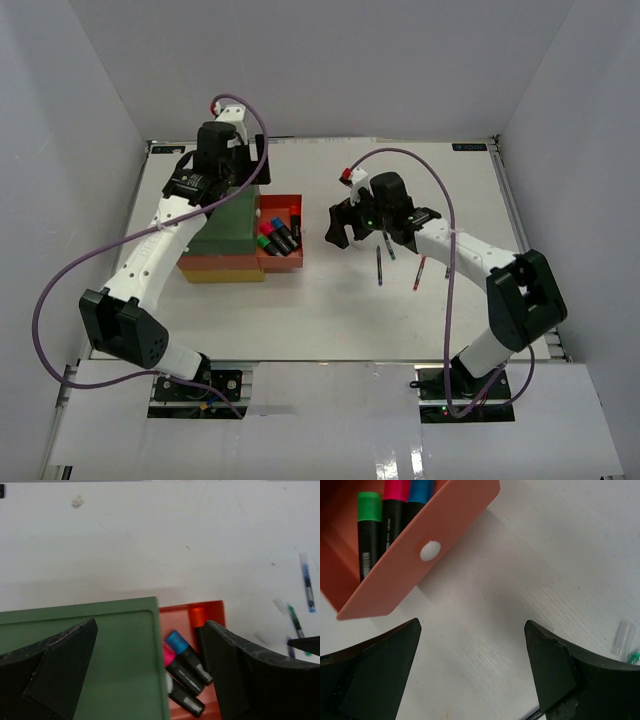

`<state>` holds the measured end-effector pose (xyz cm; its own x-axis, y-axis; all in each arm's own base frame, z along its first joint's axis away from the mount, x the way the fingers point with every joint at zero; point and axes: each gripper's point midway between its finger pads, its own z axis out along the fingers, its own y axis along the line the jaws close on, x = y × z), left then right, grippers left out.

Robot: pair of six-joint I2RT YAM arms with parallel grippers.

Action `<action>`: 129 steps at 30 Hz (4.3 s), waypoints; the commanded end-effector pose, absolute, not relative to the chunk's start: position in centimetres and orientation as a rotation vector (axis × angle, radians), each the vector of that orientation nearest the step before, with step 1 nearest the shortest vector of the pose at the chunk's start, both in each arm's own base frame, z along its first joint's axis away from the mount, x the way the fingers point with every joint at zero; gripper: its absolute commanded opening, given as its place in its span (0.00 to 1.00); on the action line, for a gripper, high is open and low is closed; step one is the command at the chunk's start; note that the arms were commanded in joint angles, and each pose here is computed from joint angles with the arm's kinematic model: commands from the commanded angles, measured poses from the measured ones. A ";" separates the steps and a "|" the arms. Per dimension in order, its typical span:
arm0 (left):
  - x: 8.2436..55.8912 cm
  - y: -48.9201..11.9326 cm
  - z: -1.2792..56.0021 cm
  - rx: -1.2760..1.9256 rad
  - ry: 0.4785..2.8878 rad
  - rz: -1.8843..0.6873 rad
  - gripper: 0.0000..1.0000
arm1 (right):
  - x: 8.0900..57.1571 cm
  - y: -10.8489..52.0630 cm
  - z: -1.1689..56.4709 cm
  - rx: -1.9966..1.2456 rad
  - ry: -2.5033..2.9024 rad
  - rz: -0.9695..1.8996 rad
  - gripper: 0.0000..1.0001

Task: Sort the stationery into containers
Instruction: Close the drawer in the storage box, then open the drawer in the storage box.

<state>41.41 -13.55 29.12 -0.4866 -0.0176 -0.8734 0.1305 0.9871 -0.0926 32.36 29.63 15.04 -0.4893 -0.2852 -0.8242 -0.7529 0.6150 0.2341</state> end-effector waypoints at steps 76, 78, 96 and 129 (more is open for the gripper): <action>39.4 -7.2 19.8 -0.166 2.071 -0.305 0.98 | 28.7 49.6 17.8 -1.011 1.807 1.163 0.90; 39.5 -7.0 19.7 -0.167 2.072 -0.297 0.98 | 28.5 49.7 17.9 -1.023 1.799 1.160 0.90; 39.4 -7.0 19.6 -0.160 2.074 -0.290 0.98 | 29.7 45.7 22.2 -1.382 1.411 0.968 0.93; 39.3 -7.1 20.1 -0.150 2.061 -0.298 0.98 | 31.6 50.0 23.1 -1.436 1.224 1.013 0.65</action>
